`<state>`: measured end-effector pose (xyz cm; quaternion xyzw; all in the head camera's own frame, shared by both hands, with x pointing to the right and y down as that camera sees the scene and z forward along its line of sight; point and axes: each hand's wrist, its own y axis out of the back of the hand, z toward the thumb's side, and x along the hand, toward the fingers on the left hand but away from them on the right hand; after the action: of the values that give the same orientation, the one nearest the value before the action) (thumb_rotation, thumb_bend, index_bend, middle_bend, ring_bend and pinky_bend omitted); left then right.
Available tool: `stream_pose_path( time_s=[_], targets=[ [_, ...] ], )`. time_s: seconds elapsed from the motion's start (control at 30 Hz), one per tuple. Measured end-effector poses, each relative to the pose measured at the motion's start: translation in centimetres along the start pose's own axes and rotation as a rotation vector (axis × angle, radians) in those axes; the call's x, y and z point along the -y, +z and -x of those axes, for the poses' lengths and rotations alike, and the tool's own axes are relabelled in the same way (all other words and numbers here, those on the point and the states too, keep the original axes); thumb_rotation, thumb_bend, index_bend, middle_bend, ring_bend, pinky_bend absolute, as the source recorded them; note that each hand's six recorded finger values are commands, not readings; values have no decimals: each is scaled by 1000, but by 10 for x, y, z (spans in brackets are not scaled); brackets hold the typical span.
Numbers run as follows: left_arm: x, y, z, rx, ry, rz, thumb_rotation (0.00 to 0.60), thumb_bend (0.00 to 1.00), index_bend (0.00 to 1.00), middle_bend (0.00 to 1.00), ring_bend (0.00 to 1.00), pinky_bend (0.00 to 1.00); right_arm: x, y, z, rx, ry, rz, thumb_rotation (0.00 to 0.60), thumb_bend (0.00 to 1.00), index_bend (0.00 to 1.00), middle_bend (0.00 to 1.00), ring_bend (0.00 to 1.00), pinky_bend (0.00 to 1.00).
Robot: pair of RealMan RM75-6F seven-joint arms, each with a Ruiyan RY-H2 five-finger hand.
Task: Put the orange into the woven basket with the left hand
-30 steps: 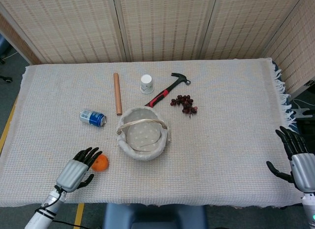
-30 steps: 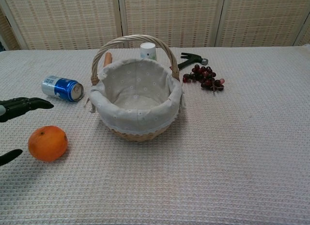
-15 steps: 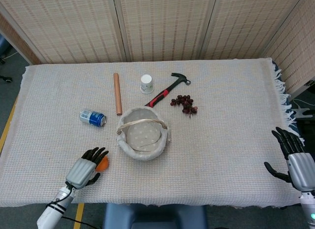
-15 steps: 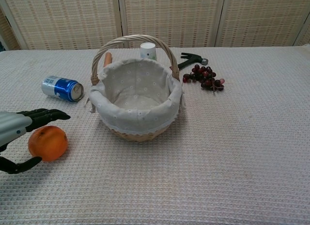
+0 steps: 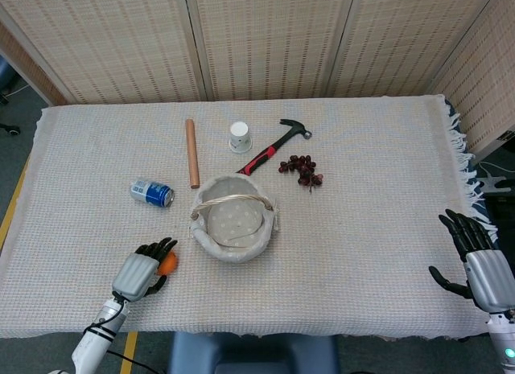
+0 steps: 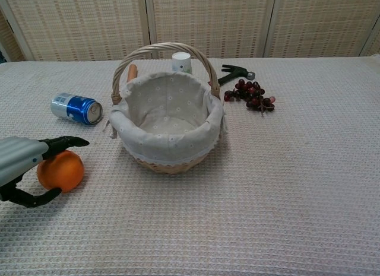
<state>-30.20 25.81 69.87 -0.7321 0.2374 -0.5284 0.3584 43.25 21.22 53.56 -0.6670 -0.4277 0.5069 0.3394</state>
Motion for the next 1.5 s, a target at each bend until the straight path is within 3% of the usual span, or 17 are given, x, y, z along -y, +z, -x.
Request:
stream_pose_path(
  time_s=[0.17,0.37,0.5,0.63,0.8,1.0,1.5],
  targets=[
    [-4,-2,-1,-14,48,5,600,400,280,317,441,465,1,0,0,1,4,0,600,160,0,0,0,61],
    [-24,-16,-1,-78,145,-59,600,399,353,365,486,495,3,1,0,-4,18,-8,600,160,0,0,0,61],
    [-59,-35,0,-185,298,-148,600,401,395,384,492,500,5,2,0,-8,29,-16,600,160,0,0,0,61],
    [-98,-50,1,-244,407,-147,600,400,395,388,492,500,5,3,-1,-11,27,-14,600,160,0,0,0,61],
    [-124,-39,-2,-210,419,-90,600,399,395,389,495,501,5,2,-1,-11,27,-17,600,160,0,0,0,61],
    [-134,0,-6,-115,399,21,600,398,395,390,495,502,6,2,0,-11,37,-11,600,160,0,0,0,61],
    [-119,100,-36,24,386,113,600,397,395,392,495,517,8,1,2,-12,57,-8,600,160,0,0,0,61]
  ],
)
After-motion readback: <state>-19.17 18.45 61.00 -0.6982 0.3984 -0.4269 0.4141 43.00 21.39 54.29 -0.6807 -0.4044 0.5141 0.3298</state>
